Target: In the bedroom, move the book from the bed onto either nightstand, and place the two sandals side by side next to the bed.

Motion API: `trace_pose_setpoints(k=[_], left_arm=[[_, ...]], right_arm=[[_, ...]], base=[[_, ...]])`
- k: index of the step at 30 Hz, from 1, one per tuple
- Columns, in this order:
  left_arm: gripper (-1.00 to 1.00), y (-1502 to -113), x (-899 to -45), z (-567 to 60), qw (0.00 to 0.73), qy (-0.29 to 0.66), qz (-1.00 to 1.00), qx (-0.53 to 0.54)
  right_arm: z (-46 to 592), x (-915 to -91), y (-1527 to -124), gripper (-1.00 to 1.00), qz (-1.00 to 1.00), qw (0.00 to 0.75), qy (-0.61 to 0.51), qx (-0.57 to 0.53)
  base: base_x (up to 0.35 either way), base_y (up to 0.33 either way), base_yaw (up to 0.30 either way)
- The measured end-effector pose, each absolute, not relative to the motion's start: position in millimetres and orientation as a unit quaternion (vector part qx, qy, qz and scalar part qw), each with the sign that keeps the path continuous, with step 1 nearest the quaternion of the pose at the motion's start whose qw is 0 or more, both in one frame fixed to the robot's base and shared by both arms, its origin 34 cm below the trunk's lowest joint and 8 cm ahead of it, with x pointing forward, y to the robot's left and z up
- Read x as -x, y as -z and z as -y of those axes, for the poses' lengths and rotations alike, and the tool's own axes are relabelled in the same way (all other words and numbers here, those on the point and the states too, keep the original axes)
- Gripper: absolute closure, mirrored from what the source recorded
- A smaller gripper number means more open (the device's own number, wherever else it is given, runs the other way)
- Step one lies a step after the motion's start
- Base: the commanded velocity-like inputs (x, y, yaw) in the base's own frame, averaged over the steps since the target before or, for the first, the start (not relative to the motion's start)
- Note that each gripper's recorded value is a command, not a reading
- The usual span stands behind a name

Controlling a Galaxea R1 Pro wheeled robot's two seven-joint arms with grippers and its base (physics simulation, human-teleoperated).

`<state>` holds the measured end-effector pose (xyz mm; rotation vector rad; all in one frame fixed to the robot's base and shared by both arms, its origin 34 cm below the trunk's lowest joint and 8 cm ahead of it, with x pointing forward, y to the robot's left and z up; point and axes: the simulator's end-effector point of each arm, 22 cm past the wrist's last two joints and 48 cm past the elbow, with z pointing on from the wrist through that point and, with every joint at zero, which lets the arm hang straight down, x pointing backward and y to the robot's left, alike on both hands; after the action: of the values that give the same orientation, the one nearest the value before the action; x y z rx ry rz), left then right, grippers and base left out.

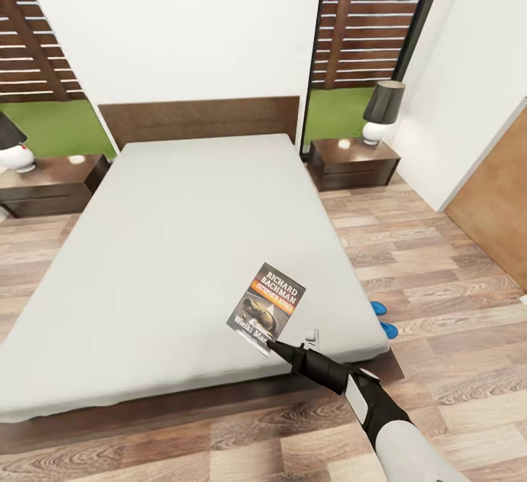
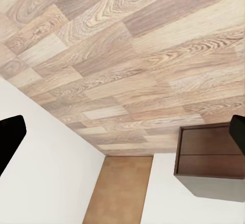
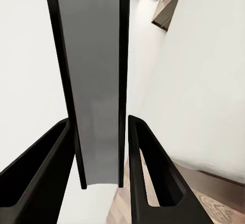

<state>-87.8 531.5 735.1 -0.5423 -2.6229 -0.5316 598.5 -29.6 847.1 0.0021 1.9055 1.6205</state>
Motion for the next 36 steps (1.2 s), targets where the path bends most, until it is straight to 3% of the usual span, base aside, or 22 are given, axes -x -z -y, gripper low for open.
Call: trace_pose_setpoints(k=[36], left_arm=[[-1.00,-723.7,71.2,-531.2,0.176,0.196,0.946,0.189]], right_arm=[[28.5,-606.2,-875.3,1.00,-0.714,0.335,-0.615,0.018]], base=[[0.000,0.000,0.000]])
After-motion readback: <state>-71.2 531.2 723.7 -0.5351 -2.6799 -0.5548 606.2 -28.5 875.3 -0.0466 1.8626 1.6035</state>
